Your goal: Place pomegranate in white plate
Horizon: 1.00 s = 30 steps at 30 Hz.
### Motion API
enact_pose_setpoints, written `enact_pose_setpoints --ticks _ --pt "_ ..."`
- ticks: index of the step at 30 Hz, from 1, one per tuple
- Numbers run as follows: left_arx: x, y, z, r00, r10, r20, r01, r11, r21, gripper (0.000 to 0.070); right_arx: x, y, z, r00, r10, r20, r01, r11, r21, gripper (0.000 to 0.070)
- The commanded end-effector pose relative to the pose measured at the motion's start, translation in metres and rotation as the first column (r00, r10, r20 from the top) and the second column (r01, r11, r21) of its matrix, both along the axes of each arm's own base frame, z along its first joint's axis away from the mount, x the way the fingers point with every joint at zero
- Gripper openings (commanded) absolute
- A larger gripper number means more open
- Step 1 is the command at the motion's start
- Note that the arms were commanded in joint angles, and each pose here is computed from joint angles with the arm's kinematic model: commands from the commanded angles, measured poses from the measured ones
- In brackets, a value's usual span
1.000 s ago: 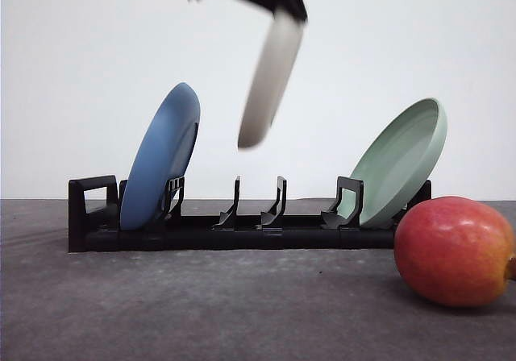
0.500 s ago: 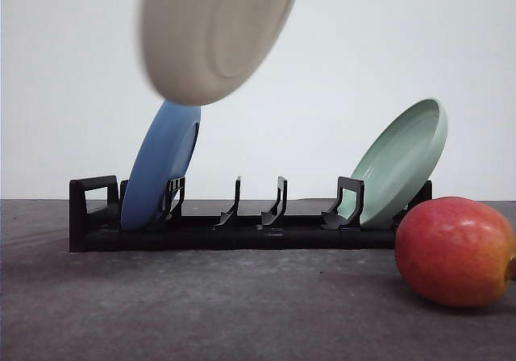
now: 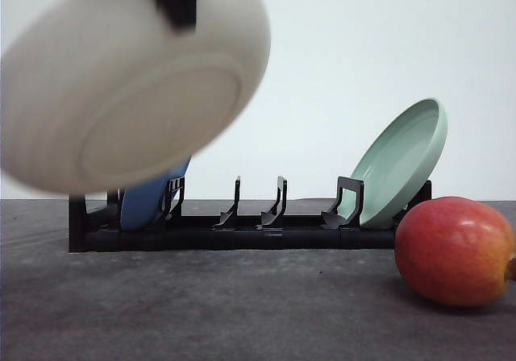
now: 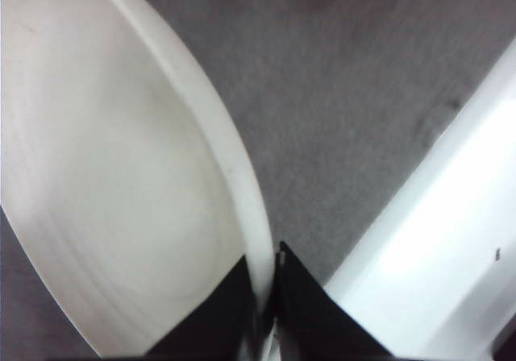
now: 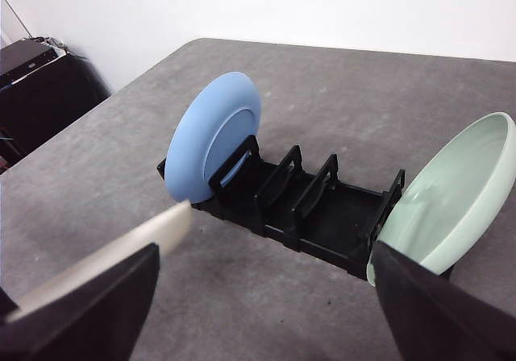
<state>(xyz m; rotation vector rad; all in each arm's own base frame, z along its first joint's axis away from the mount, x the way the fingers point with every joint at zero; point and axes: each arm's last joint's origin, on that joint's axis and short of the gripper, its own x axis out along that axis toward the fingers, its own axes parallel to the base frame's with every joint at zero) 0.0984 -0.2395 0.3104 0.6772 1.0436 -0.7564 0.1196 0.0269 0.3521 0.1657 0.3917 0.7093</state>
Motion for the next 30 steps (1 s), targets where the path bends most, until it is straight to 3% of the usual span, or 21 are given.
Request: enact_pose_setpoints --ticks 1,12,26,28,30 --pt "-0.003 -0.007 -0.01 1.0 0.006 -0.004 -0.006 1.0 0.004 0.0 0.0 0.0 0.005 1.0 0.001 0.009 -0.001 1.0 0.011 0.0528" --pt "-0.008 -0.026 -0.071 1.0 -0.009 0.001 0.009 0.987 0.161 0.0 0.0 0.0 0.005 1.0 -0.001 0.004 0.001 1.0 0.016 0.0528" --pt "-0.016 -0.06 -0.137 0.996 -0.073 -0.044 0.083 0.941 0.328 0.0001 0.0 0.0 0.005 1.0 -0.001 0.004 0.001 1.0 0.016 0.0528" --pt "-0.016 -0.061 -0.138 0.996 -0.072 -0.046 0.083 0.939 0.333 0.0041 0.0 0.0 0.005 1.0 -0.001 0.004 0.001 1.0 0.016 0.0528" --pt "-0.016 -0.061 -0.138 0.997 -0.071 -0.044 0.081 0.941 0.329 0.017 0.0 0.0 0.005 1.0 -0.001 0.004 0.001 1.0 0.016 0.0528"
